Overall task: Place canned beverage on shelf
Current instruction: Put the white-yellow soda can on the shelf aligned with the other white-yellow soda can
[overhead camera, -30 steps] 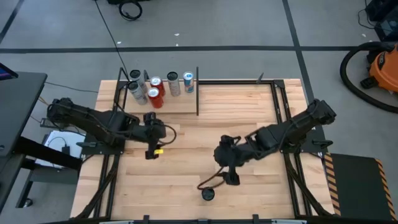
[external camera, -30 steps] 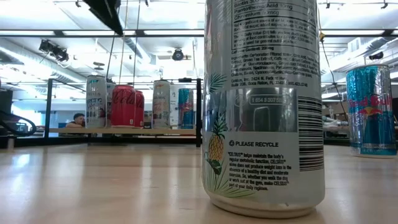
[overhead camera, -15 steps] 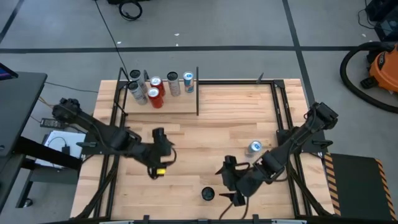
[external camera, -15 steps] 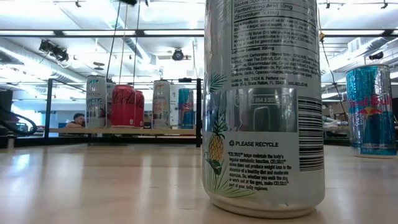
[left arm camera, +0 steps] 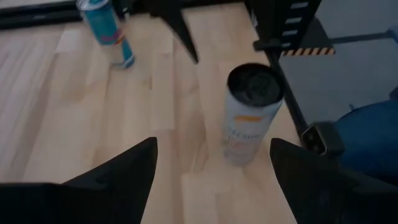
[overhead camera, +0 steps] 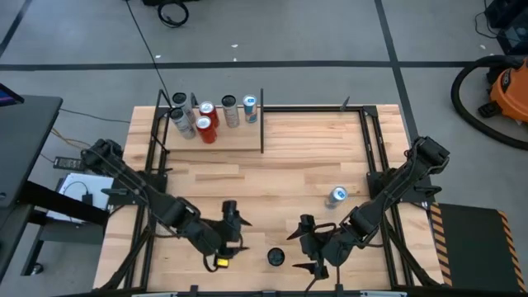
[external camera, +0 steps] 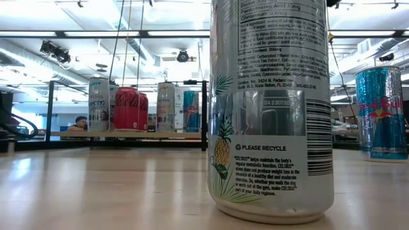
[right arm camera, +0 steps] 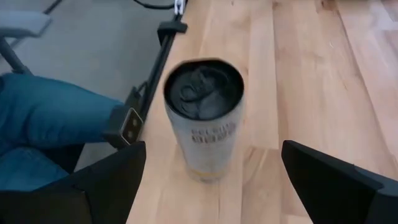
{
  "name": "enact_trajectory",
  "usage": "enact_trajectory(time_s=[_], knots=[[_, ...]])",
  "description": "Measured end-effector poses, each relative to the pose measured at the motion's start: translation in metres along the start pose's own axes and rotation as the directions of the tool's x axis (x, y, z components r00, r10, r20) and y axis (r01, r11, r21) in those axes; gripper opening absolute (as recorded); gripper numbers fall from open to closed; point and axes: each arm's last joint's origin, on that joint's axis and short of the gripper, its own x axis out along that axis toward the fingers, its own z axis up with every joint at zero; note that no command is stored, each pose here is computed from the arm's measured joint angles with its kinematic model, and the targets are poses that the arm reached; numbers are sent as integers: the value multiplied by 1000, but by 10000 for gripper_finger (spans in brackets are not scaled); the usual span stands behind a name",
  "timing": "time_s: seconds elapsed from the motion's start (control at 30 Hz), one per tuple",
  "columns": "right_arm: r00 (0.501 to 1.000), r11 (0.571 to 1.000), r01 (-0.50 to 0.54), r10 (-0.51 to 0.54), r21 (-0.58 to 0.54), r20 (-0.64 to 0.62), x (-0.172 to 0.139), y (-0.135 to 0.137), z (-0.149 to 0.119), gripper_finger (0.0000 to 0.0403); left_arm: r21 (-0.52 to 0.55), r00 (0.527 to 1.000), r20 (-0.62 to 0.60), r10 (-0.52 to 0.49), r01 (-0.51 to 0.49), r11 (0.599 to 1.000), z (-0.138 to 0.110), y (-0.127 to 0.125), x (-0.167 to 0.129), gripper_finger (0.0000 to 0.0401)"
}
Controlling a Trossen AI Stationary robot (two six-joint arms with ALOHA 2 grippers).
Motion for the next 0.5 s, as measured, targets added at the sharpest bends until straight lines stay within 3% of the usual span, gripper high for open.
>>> enact_trajectory(time_s=[0.5], knots=[[995,998,-25,31,-60,96,9,-5,-22,385,-66,989,150,13,-3,998,10,-5,24,314]])
